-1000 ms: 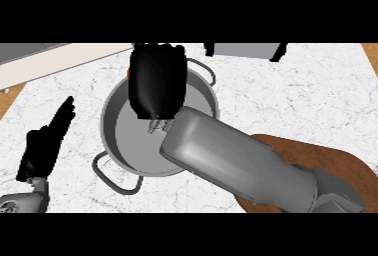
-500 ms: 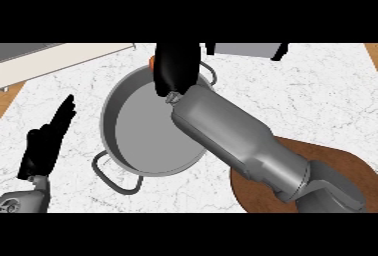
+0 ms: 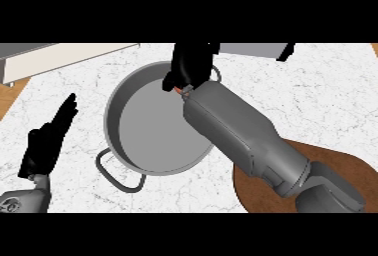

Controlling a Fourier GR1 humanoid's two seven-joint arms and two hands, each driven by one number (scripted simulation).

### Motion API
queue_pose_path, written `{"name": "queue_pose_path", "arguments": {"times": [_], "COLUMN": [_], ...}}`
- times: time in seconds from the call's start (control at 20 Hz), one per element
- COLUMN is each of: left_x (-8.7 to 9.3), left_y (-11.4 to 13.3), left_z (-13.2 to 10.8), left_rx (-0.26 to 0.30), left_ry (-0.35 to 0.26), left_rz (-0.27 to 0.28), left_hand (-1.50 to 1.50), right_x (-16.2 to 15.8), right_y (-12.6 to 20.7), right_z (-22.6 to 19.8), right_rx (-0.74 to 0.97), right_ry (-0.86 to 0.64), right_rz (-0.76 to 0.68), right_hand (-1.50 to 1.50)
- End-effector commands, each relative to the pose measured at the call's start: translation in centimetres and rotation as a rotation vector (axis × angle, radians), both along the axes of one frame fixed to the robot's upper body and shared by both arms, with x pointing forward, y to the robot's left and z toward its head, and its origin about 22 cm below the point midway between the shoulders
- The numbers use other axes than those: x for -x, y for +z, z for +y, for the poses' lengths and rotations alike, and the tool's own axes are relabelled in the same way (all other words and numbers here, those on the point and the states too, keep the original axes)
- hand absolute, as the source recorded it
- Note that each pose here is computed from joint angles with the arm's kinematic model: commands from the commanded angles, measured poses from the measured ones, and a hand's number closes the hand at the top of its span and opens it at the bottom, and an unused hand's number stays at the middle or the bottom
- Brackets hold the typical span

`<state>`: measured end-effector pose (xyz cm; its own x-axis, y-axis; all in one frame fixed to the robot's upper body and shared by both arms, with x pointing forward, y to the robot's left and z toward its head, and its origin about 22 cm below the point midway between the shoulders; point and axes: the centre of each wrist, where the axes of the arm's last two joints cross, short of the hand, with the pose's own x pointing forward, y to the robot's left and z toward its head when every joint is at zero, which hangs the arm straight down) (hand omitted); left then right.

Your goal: Pick the squash from the cutting board and place it in the pot

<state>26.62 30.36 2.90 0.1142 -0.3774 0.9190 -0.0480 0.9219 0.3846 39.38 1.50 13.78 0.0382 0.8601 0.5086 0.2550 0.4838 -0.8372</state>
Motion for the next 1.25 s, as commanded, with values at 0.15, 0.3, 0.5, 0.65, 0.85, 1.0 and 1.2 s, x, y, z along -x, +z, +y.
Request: {"name": "queue_pose_path", "arguments": {"times": [0.15,0.3,0.5,0.65,0.85,1.0,1.2], "left_x": [-0.6,0.2,-0.4,1.0,1.7,1.1,3.2], "left_y": [0.4,-0.5,0.2,0.3,-2.0,-0.1,-0.3], "left_z": [0.0,-0.5,1.3,1.3,1.2,1.7,3.4], "left_rx": [0.017,0.012,0.008,0.022,0.017,0.011,0.015], "left_ry": [-0.014,-0.001,0.025,0.048,0.073,0.106,0.114], "left_rz": [-0.003,0.005,0.0,-0.001,0.036,0.032,0.042], "left_hand": [0.0,0.0,0.0,0.0,0.0,0.0,0.0], "right_x": [0.0,0.5,1.1,2.4,3.7,6.3,7.5], "right_y": [1.4,2.7,2.4,1.3,0.8,-1.7,-2.1], "right_z": [0.6,0.9,1.0,0.9,1.1,1.0,0.1], "right_rx": [-0.204,-0.382,-0.51,-0.582,-0.652,-0.704,-0.722], "right_ry": [0.042,0.047,0.04,0.086,0.149,0.171,0.196], "right_rz": [-0.213,-0.351,-0.371,-0.286,-0.249,-0.245,-0.274], "right_hand": [-1.5,-1.5,-1.5,-1.5,-1.5,-1.5,-1.5]}}
